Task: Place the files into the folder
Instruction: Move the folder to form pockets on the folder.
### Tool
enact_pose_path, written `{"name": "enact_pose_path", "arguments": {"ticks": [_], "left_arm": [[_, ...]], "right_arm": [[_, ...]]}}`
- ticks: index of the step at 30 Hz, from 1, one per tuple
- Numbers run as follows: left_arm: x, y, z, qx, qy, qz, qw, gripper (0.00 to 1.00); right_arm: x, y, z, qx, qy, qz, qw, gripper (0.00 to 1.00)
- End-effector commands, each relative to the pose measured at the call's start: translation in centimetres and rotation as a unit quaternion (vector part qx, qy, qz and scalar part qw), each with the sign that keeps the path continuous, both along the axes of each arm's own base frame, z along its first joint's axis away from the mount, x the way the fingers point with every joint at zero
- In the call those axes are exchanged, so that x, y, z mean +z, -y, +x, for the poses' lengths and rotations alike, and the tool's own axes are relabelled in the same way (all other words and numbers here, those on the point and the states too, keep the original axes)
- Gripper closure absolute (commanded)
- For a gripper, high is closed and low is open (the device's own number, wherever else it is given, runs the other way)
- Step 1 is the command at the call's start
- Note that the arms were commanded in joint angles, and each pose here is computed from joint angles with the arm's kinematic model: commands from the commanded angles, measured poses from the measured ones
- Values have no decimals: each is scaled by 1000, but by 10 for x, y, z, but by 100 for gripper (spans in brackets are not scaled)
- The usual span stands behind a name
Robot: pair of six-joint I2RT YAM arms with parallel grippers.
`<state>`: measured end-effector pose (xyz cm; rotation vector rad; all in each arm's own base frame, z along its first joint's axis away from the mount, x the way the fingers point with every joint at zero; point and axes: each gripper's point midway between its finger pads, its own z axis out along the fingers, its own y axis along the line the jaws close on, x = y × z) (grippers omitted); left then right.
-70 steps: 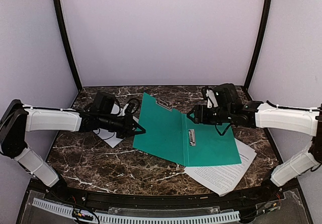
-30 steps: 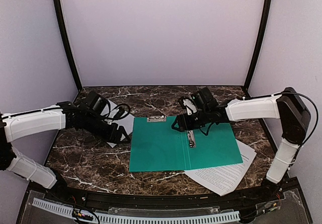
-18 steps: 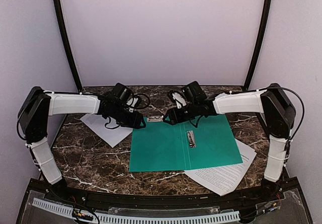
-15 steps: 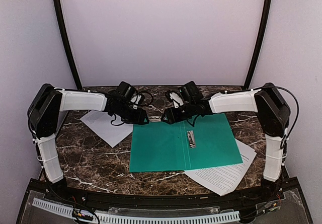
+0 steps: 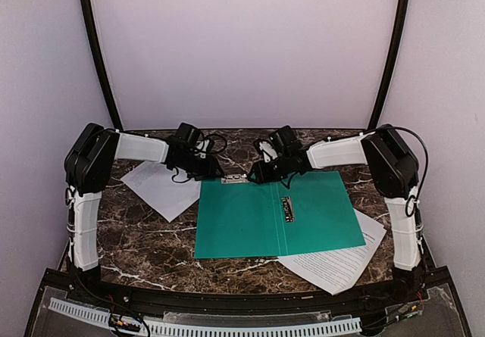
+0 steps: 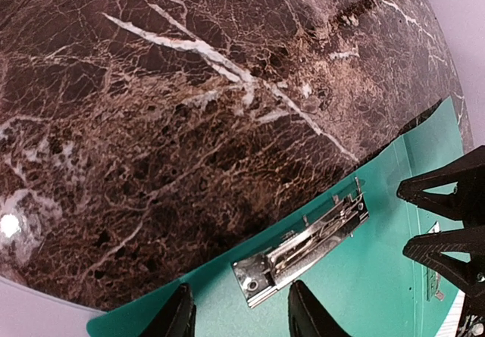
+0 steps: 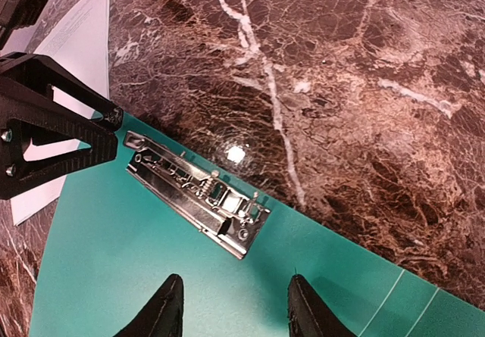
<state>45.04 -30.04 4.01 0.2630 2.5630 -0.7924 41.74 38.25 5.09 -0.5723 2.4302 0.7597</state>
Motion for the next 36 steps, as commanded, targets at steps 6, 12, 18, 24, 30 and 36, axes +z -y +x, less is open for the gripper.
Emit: {"name": "enact_pose_path", "arguments": {"ticks": [6, 12, 18, 24, 30, 36], "left_arm": [[9, 16, 13, -1, 1, -47, 999, 62], [1, 14, 18, 5, -6, -44, 999, 72], [-4, 10, 20, 13, -11, -39, 999, 77], [-9, 10, 22, 16, -14, -39, 999, 84], [-13, 10, 21, 16, -17, -37, 999, 90], [-13, 10, 19, 13, -21, -36, 999, 97]], "right_arm": [[-4, -8, 6, 3, -9, 32, 999, 56], [-4, -7, 4, 3, -11, 33, 999, 57], [-5, -7, 3, 6, -11, 34, 999, 58], [-5, -7, 2, 5, -13, 35, 999, 58], [-7, -5, 0, 8, -12, 30, 999, 58], [2, -5, 1, 24, 8, 24, 999, 56]]}}
